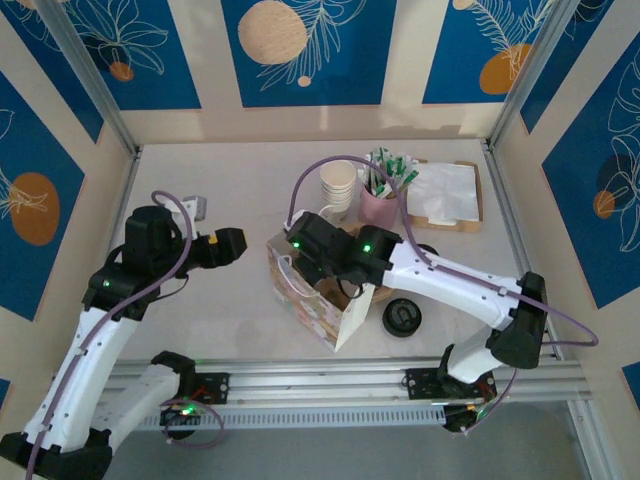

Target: Pack the takeout coffee

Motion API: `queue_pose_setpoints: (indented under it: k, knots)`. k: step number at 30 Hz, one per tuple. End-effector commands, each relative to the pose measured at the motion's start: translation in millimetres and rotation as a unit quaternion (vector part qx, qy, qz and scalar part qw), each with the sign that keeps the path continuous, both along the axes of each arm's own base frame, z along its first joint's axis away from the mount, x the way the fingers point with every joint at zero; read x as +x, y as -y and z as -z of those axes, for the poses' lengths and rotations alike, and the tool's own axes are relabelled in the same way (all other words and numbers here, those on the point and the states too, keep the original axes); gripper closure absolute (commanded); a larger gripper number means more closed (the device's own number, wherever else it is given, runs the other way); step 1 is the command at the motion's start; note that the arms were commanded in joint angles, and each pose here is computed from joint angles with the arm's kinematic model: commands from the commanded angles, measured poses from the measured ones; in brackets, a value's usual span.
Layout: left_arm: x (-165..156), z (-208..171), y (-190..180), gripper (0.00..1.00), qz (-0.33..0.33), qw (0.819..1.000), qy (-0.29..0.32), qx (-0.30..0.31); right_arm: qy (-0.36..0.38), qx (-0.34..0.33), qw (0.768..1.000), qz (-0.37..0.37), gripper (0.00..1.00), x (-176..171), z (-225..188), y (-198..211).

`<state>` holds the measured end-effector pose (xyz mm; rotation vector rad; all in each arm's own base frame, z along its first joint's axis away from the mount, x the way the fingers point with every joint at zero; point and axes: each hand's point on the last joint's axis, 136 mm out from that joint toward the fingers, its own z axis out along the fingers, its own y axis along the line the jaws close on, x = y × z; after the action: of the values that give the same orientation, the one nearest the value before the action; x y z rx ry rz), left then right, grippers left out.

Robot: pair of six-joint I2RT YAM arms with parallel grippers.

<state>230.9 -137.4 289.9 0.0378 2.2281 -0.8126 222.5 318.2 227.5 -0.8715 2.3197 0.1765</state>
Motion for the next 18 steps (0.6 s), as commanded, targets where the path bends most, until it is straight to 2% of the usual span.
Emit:
queue_pose_setpoints:
  k: [1,18]
  knots:
    - [-3,-8,10,0.13,0.030,0.999,0.014,-0.011,-0.010,-0.010,1.000,-0.014,0.95,0,15,-6]
    - [-5,1,40,0.12,0.105,0.994,0.008,-0.010,-0.044,-0.039,0.998,-0.021,0.96,-7,51,2]
